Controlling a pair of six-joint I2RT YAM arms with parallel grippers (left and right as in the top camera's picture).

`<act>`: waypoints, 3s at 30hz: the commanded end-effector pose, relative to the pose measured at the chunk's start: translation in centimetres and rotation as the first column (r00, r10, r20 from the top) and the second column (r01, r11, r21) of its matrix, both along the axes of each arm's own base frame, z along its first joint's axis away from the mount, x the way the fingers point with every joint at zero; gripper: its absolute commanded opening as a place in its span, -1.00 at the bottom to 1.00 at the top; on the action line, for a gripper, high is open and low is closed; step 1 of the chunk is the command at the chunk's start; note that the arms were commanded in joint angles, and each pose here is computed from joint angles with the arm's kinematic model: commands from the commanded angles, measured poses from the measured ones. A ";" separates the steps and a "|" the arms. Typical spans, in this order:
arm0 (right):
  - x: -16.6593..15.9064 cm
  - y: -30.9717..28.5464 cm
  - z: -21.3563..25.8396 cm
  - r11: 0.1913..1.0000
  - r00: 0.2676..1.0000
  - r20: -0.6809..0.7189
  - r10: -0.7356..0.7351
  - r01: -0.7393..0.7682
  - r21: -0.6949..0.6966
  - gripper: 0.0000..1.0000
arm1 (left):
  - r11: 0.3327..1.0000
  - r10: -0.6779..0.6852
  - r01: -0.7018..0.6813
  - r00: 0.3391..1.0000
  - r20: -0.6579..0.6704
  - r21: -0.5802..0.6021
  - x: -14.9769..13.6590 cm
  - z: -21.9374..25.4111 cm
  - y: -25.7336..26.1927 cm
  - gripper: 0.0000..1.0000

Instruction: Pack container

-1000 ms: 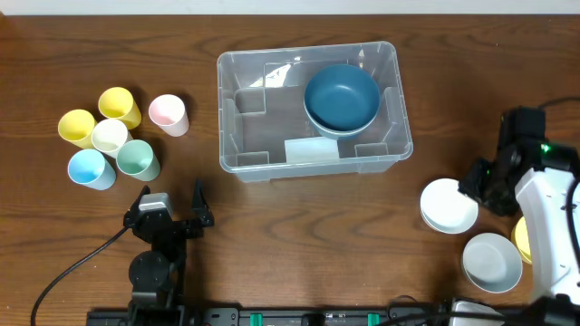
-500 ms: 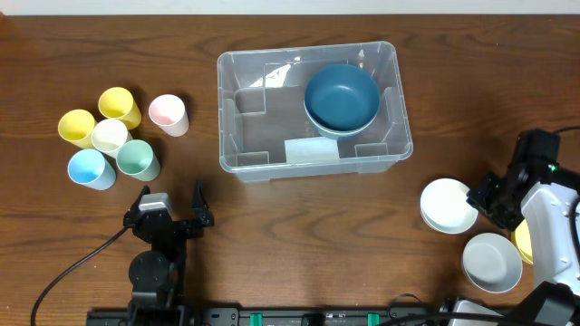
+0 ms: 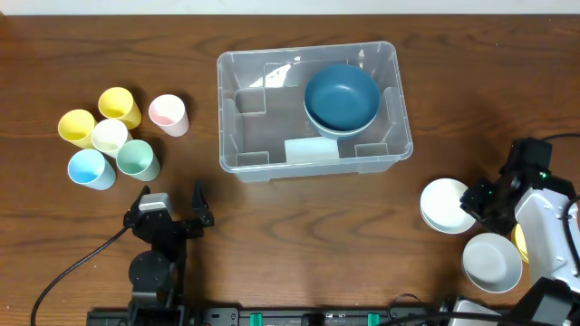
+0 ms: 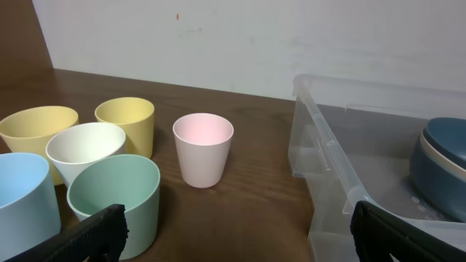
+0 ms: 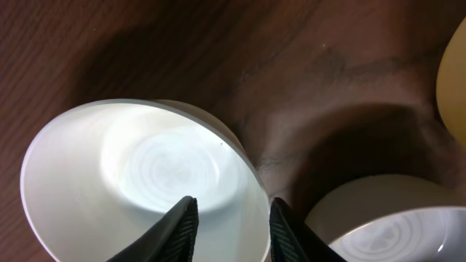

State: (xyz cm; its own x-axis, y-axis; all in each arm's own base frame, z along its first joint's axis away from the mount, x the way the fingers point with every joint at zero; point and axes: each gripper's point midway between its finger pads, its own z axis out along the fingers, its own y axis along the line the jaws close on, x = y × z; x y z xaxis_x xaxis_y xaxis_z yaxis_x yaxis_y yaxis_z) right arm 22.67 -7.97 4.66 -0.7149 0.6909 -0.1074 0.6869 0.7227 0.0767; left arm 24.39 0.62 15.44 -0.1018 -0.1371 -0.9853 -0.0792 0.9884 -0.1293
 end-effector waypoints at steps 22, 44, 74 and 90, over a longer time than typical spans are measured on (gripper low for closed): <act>-0.8 0.1 -2.1 1.000 1.000 0.010 -0.012 0.012 0.003 -0.37 | 1.000 0.004 -0.004 0.999 -0.053 0.006 0.0 -2.0 0.1 0.96; 6.3 -1.0 0.5 0.998 0.949 0.308 0.062 -0.052 -0.040 -0.25 | 1.000 0.004 -0.004 0.999 -0.053 0.006 0.0 -2.0 0.1 0.96; 3.8 -1.5 3.7 0.998 0.988 0.141 0.055 -0.049 -0.047 -0.09 | 1.000 0.004 -0.004 0.999 -0.053 0.006 0.0 -2.0 0.1 0.96; -0.8 -2.3 3.0 0.998 0.999 -0.006 -0.051 0.051 0.025 -0.11 | 1.000 0.004 -0.004 0.999 -0.053 0.007 0.0 -2.0 0.1 0.96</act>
